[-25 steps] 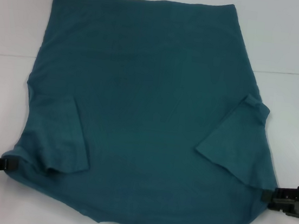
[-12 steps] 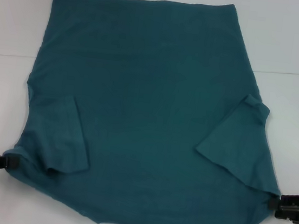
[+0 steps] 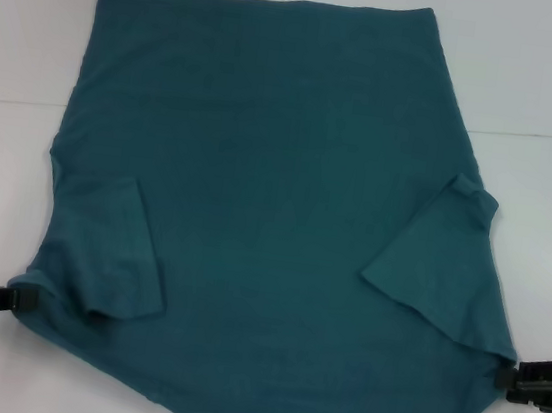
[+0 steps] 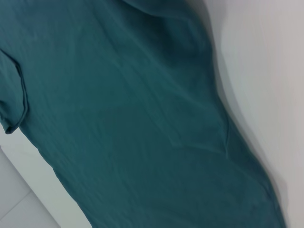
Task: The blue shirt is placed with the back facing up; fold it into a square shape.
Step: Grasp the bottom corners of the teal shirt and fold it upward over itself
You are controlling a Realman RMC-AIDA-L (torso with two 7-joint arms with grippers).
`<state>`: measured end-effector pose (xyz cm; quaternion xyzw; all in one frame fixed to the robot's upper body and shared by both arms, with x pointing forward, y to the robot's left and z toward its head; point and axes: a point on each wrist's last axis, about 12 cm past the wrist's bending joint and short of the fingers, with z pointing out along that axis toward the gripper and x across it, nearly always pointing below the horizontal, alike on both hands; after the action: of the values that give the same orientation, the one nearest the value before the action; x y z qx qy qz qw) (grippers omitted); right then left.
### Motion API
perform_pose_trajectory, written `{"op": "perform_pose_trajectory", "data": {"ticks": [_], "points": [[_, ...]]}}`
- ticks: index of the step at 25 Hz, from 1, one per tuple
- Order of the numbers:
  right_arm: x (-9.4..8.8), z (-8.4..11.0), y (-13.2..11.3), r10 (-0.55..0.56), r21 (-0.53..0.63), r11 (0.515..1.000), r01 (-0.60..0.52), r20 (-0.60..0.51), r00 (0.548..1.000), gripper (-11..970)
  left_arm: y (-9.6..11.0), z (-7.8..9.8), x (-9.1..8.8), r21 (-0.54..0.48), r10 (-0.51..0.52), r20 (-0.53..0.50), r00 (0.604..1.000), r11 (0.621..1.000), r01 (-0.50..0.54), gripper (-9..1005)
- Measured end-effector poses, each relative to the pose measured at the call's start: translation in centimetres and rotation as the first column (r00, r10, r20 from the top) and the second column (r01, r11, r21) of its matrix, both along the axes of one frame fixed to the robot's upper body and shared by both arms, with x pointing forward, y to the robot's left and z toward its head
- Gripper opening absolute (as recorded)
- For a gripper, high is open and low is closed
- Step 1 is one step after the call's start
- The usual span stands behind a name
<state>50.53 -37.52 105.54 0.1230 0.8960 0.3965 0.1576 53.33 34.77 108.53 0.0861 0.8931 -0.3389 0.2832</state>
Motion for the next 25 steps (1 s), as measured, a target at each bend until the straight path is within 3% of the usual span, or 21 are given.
{"op": "perform_pose_trajectory", "data": {"ticks": [5,16,25], "points": [[0.07,0.03,0.07,-0.016,0.012,1.0,0.016,-0.016,1.0,230,0.0,0.0,0.0,0.0,0.0,0.0,1.0,1.0,0.0,27],[0.07,0.06,-0.05,-0.029,0.016,0.999,0.029,-0.02,0.999,21,0.04,-0.02,0.05,0.004,0.003,0.003,1.0,1.0,-0.003,26],[-0.67,0.22,-0.47,-0.014,0.038,0.999,0.009,0.124,0.992,27,0.8,0.08,-0.26,-0.008,0.035,0.001,0.999,0.999,-0.035,27]]}}
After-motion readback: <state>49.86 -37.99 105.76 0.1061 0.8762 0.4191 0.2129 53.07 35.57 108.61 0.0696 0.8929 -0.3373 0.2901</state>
